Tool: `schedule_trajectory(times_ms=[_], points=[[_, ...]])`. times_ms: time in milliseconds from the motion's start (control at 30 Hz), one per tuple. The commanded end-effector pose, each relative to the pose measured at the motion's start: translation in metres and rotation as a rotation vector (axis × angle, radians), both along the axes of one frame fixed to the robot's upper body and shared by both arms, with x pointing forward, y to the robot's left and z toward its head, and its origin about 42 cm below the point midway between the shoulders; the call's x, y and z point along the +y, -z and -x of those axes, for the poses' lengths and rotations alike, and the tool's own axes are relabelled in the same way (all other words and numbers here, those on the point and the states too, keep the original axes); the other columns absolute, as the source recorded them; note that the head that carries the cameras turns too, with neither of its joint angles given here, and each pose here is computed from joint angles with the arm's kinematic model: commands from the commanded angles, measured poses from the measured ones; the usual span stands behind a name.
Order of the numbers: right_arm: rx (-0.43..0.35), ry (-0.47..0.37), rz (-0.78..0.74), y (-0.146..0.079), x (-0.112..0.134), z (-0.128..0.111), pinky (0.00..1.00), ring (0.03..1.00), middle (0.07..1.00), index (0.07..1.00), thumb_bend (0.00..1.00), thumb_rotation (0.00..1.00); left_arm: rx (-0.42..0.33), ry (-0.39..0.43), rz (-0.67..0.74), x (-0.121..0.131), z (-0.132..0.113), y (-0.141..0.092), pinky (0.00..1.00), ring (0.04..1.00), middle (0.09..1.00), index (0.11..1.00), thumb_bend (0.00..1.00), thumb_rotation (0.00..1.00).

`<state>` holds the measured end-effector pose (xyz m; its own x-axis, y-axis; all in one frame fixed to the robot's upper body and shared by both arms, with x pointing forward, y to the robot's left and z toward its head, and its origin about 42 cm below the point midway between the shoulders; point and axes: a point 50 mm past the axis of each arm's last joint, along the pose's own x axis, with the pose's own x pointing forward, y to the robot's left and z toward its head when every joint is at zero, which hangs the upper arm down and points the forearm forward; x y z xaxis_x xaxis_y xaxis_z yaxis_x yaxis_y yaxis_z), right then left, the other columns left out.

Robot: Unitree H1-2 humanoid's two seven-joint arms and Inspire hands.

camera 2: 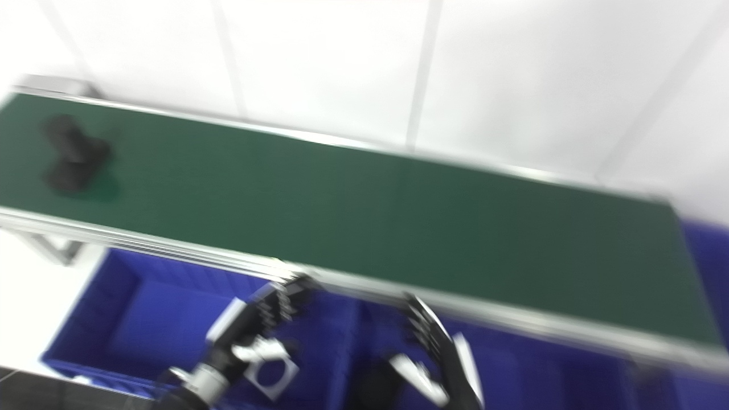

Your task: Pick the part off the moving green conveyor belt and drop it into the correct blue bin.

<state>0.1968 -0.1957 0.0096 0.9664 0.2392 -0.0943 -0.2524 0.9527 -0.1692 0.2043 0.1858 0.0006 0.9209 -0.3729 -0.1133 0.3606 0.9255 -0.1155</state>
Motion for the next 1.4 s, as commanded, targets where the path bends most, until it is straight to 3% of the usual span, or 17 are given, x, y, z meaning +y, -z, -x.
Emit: schedule_trajectory(times_ms=[0,567,1367], points=[[-0.093,-0.014,-0.026,-0.009,-0.003,-0.008,0.71,0.782,0.839,0.891,0.71,0.59,-0.076,0.005,0.000,-0.008,-0.010,-0.008,0.79,0.836,0.835,0.872,1.00,0.34],[-0.075,-0.013,-0.020,0.004,-0.021,-0.018,0.69,0.778,0.843,0.898,0.67,0.54,-0.076,0.024,-0.012,-0.028,-0.020,0.011,0.81,0.851,0.845,0.881,1.00,0.32],[-0.057,-0.004,-0.005,0.009,-0.029,-0.025,0.67,0.763,0.832,0.892,0.63,0.48,-0.062,0.021,-0.013,-0.038,-0.029,0.017,0.77,0.828,0.825,0.871,1.00,0.29]])
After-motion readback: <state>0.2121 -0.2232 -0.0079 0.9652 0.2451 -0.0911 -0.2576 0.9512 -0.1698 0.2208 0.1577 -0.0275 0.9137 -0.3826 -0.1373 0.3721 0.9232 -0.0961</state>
